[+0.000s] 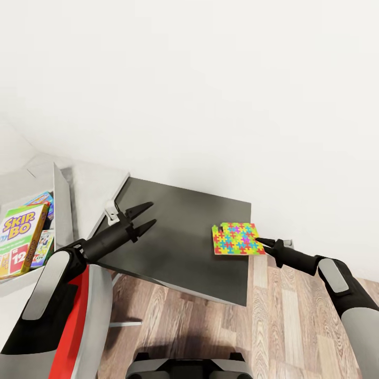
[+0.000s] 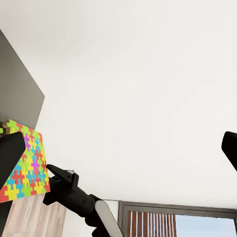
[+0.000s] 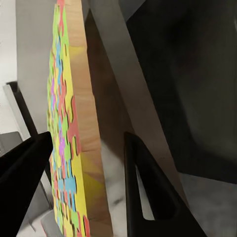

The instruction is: Put all the toys in the child's room - the three board games (two on the bed and one on the table), the two jigsaw puzzles on the table, and the tennis ball on the table - inside the toy box on the table in the child's room.

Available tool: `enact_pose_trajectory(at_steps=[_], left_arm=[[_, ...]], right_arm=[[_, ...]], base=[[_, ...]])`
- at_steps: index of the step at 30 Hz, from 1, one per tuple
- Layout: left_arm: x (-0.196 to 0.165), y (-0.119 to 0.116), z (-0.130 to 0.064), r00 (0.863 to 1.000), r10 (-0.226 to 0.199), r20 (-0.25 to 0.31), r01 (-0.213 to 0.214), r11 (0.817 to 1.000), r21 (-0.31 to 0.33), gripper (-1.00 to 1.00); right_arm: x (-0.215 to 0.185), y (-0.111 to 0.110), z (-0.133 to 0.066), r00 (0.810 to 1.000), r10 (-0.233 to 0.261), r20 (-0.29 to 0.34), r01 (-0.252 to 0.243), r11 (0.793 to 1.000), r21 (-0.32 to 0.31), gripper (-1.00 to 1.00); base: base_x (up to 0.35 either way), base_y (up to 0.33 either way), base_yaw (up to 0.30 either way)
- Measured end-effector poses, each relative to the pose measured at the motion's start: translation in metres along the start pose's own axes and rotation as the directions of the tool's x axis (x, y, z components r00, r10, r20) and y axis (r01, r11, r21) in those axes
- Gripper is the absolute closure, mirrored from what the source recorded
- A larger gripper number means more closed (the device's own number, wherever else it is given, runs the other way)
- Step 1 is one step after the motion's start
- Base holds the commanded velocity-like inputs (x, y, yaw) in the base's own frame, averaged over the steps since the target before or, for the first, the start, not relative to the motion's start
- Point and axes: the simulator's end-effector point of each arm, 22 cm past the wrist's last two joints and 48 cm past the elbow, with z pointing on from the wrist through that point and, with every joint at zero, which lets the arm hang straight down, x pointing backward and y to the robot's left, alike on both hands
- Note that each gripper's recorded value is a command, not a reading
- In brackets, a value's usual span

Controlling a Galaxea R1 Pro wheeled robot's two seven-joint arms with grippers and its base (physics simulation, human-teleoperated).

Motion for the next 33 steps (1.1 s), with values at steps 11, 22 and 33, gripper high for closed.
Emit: enact_pose_trajectory(at_steps=[11, 22, 33], left_arm=[[0.0, 0.001, -0.001, 1.0, 0.0, 0.0, 0.0, 1.0, -0.002, -1.0], [-0.003, 0.004, -0.004, 1.0, 0.008, 0.002, -0.008, 1.0, -0.02, -1.0], [-0.003, 0.01, -0.006, 1.0, 0.007, 0.004, -0.007, 0.999, -0.039, -1.0]], right_arm=[[-0.001, 0.003, 0.0, 1.0, -0.011, 0.002, 0.011, 1.0, -0.005, 1.0], [-0.006, 0.026, -0.002, 0.997, -0.074, 0.011, 0.075, 0.997, -0.032, 1.0], [-0.012, 0.056, -0.01, 0.985, -0.168, 0.033, 0.17, 0.983, -0.063, 1.0]], base=[[0.0, 0.0, 0.0], [0.0, 0.0, 0.0], [0.0, 0.0, 0.0]])
